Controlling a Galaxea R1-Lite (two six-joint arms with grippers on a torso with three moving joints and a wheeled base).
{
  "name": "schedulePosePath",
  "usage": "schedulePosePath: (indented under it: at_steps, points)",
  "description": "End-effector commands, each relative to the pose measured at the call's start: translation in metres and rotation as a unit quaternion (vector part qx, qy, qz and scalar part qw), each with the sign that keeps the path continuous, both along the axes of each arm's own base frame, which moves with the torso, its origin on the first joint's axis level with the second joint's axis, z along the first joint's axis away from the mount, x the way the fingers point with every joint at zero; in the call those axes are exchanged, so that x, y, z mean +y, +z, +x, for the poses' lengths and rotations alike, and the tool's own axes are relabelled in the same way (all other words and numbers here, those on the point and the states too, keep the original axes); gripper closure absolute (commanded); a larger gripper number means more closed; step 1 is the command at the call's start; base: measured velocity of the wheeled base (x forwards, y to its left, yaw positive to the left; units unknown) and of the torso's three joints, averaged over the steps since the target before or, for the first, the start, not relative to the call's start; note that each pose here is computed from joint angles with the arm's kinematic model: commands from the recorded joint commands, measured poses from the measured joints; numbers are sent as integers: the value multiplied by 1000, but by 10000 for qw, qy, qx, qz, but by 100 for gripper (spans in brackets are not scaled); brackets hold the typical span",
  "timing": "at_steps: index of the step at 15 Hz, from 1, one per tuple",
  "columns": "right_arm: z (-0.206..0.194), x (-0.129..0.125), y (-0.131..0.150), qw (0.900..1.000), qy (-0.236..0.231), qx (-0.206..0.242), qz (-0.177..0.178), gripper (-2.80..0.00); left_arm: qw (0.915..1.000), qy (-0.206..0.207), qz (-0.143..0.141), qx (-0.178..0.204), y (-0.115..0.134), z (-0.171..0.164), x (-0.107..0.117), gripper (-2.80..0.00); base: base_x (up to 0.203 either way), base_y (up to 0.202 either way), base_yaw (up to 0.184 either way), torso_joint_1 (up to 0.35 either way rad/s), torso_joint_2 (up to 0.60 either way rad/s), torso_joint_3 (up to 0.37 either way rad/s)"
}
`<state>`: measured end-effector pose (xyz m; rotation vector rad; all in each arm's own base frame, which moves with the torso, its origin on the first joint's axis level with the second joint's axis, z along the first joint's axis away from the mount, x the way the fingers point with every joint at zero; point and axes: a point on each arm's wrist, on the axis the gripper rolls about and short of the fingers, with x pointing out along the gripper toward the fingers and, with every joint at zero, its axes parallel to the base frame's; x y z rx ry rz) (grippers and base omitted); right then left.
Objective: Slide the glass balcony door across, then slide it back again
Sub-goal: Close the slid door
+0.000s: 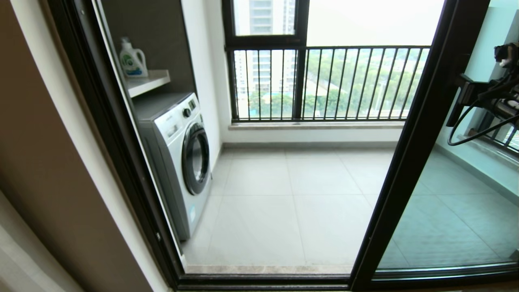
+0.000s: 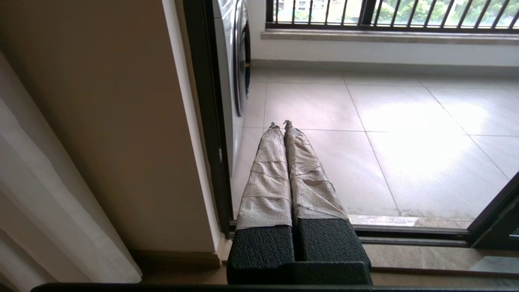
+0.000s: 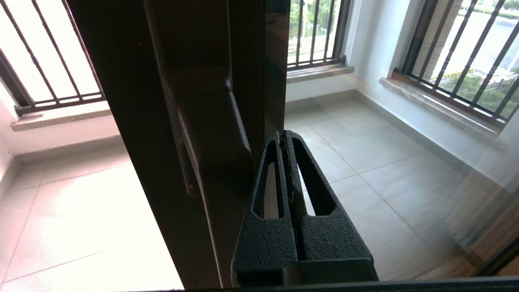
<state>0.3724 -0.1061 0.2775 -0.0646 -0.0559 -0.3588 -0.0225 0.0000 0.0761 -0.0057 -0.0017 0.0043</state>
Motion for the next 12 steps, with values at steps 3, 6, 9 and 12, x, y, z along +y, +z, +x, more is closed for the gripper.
schedulePosePath:
  at_steps: [3,6,9,12]
  points:
    - [7,25,0,9996,277,-20,-5,0,10000,3,-2,-7,0,0,0,0,0,0,0,0,0,0]
    - [8,30,1,9995,299,-28,-4,0,10000,-3,-2,-8,0,0,0,0,0,0,0,0,0,0]
    - [8,37,2,9992,387,-49,-15,0,10000,9,-2,-7,0,0,0,0,0,0,0,0,0,0]
    - [10,51,3,9985,544,-61,-14,0,10000,2,-2,-7,0,0,0,0,0,0,0,0,0,0]
